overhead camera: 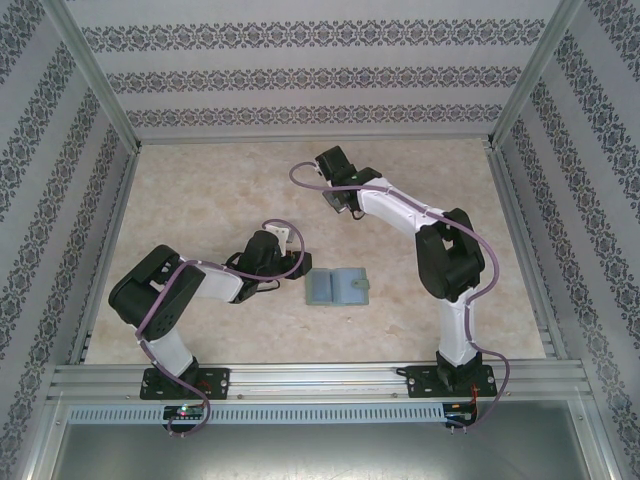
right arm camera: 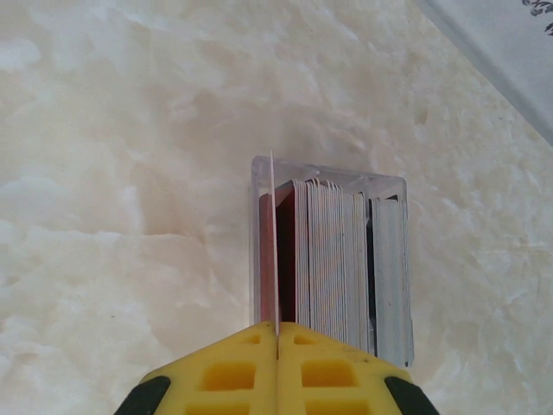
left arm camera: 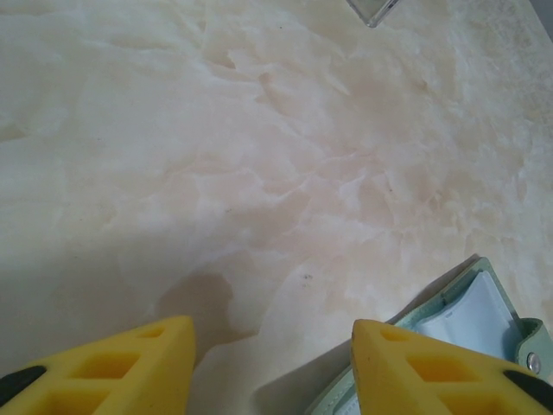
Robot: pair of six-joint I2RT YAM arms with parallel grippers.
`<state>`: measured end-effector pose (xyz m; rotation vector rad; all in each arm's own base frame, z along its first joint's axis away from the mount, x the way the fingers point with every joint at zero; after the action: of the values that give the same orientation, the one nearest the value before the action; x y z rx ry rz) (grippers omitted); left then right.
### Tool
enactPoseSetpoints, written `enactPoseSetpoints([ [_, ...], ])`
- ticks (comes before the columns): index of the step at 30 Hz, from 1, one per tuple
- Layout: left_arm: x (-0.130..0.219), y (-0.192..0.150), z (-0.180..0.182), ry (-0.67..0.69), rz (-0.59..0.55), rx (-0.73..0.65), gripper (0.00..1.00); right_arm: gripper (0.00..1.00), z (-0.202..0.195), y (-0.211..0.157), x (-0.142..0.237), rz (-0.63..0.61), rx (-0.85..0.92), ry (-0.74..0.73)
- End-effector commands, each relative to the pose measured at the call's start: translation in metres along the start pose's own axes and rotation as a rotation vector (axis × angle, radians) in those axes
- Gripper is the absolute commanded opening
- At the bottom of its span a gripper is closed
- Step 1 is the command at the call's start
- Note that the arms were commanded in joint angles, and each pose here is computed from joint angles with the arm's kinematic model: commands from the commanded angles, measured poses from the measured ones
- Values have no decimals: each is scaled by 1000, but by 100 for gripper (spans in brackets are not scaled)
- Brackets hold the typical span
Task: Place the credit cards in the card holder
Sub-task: Pick up the credit card from the storage box, then insert the credit card into the card slot.
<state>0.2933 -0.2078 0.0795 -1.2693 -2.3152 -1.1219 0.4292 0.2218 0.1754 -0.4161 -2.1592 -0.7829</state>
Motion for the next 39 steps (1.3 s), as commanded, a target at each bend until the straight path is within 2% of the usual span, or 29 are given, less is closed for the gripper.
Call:
enactPoseSetpoints([
  [1,5,10,-7,-38,-31,4,51,1,-5,5,35,-74,-88,42],
  [5,14,7,-10,-48,-3,50,51,0,-2,1,58,-138,-157,110],
  [7,18,6,-14,-28,55,69,51,0,1,-5,71,-162,-196,157],
  [9,25,6,-21,7,112,73,50,0,7,-17,86,-185,-240,221],
  [13,48,2,-20,89,121,110,50,0,25,-53,117,-253,-328,344],
  [18,62,-18,-21,112,255,146,52,0,61,-103,139,-322,-426,643],
  [25,47,-42,-27,171,411,122,51,0,89,-150,123,-249,-649,993],
  [28,40,-49,-29,191,444,108,49,0,97,-165,112,-223,-692,1048],
  [32,38,-52,-23,250,436,128,38,0,102,-174,99,-185,-769,1167],
  [39,38,-53,-17,284,407,147,26,0,108,-177,79,-118,-796,1198],
])
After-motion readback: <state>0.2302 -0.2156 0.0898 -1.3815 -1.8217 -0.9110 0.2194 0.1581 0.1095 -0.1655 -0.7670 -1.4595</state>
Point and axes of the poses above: each hand's point on the last joint's axis, 136 mm out from that joint toward the fingers, its own x axis back along the fingers, its own z axis along the line the jaws close on, y = z × x, the point moved 7 cm from there along x, back along the fingers, and after that the axes turned 15 degrees about x, right-handed, at the moved point
